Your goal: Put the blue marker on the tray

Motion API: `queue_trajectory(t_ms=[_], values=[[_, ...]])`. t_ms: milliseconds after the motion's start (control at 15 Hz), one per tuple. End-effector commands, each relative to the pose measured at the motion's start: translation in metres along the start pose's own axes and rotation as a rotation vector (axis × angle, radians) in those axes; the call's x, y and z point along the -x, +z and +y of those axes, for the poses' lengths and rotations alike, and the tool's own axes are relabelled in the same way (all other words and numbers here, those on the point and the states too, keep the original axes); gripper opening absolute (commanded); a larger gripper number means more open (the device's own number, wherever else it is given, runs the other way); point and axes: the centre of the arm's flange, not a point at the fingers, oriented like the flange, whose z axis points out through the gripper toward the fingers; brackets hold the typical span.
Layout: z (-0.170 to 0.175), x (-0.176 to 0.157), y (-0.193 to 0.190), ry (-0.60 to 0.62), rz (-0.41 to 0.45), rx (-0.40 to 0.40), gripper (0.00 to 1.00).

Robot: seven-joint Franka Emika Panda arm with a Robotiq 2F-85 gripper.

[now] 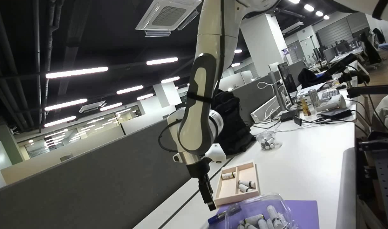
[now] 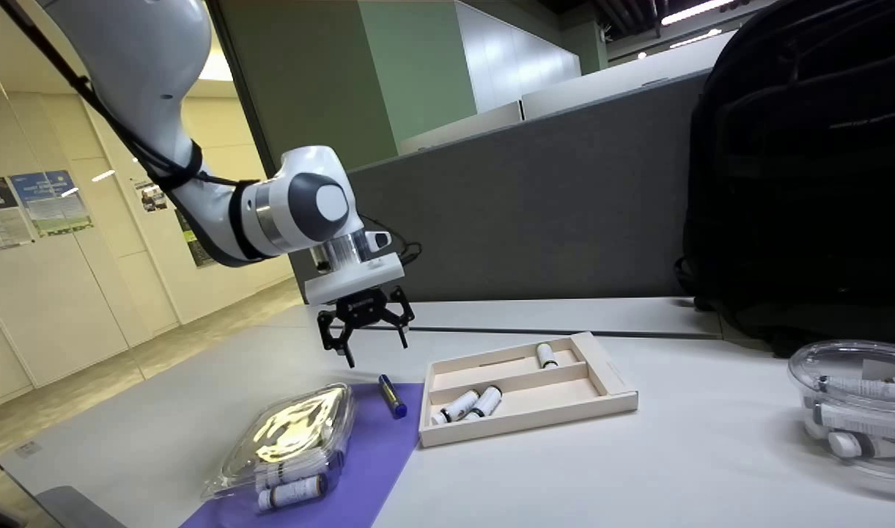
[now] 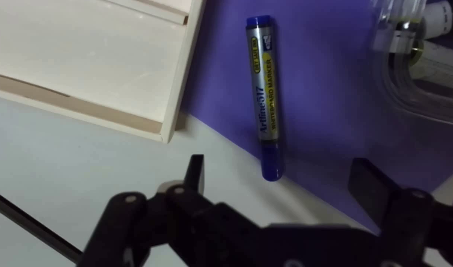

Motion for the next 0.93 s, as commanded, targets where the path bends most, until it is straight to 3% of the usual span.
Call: queue_trajectory(t_ms=[0,333,400,467,600,867], values=[[-0.001,0.003,0.015,0.019,0.012,0.005,1.00],[-0.002,0.012,0.033,0.022,-0.009,-0.019,1.00],[-0.002,0.014,0.036,0.024,-0.013,-0.021,0.96],[-0.001,0.016,0.038,0.026,-0.012,-0.023,0.74],[0.001,0.019,0.042,0.034,-0.015,-0.022,0.71],[0.006,0.024,0.048,0.050,-0.021,-0.026,0.40]])
